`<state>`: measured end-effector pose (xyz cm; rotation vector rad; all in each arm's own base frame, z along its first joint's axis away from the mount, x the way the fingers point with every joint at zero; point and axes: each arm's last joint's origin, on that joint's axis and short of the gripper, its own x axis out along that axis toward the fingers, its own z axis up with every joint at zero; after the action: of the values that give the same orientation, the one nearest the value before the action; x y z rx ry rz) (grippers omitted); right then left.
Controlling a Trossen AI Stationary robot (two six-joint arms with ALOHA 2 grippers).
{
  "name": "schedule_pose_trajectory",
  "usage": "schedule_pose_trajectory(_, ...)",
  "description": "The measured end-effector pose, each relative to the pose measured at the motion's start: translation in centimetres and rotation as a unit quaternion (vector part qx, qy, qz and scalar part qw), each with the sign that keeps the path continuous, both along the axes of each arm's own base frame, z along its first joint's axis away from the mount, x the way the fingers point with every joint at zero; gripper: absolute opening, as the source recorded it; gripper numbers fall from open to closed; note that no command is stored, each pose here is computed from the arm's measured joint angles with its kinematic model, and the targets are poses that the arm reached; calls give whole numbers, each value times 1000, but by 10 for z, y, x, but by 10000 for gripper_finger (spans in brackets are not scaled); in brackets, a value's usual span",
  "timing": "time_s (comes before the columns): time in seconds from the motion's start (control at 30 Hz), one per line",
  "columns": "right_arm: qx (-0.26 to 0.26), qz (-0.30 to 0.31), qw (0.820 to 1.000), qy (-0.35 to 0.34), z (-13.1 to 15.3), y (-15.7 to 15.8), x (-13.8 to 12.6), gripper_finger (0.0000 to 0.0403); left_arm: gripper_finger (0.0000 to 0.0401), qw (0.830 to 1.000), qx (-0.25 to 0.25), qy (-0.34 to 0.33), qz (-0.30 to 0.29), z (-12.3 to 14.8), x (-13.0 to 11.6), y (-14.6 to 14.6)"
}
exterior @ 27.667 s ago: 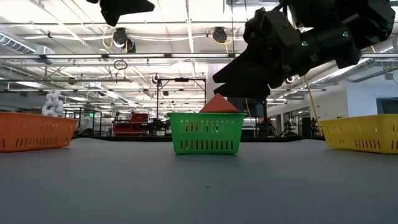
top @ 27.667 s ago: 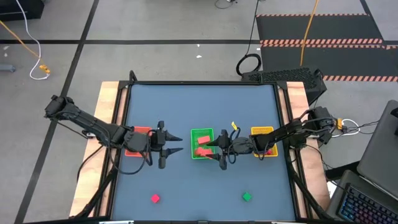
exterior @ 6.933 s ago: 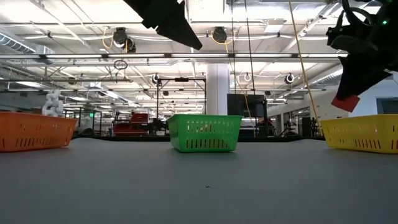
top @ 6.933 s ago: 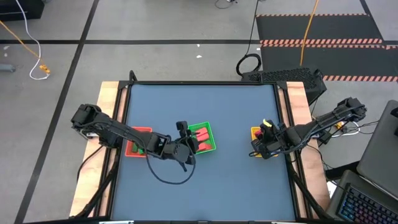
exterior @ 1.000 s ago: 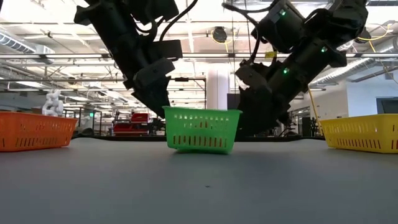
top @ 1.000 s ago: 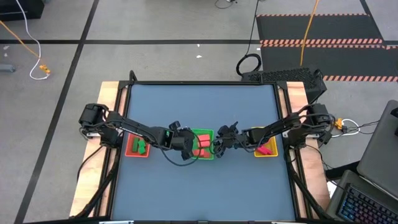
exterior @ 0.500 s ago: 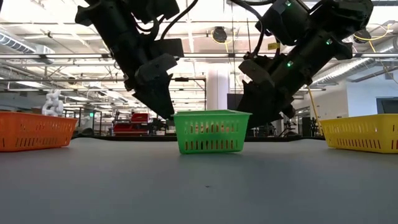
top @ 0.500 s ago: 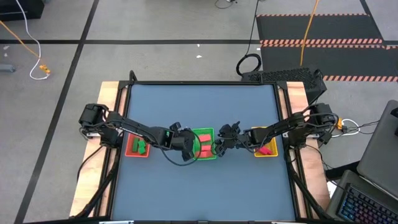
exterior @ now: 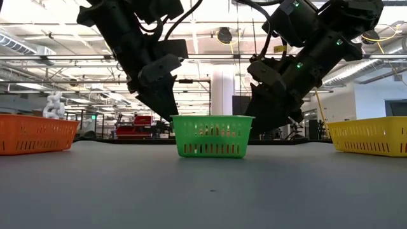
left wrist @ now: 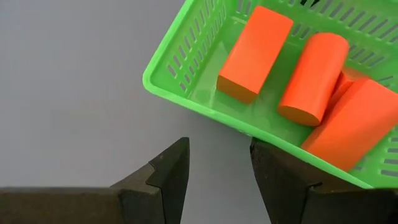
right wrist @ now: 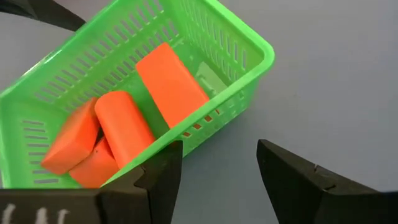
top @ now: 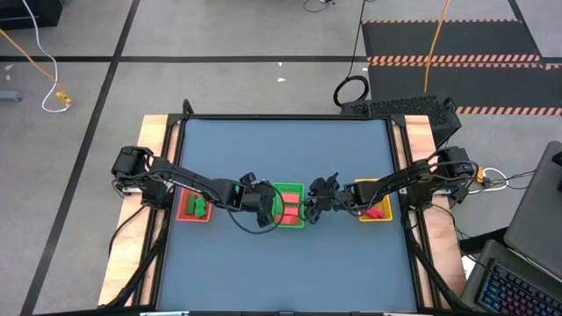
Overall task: Sort & place blocks by color
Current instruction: Adjust the green bin
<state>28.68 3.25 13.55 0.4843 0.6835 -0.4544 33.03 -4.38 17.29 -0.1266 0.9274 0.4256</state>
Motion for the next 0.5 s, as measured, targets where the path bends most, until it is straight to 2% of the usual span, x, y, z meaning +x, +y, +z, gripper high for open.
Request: schedule_pose_trajectory(0.5,-10,-8,1000,-1,0,-1,0,203,175,1000,-3,-5,-1,0,1,-1)
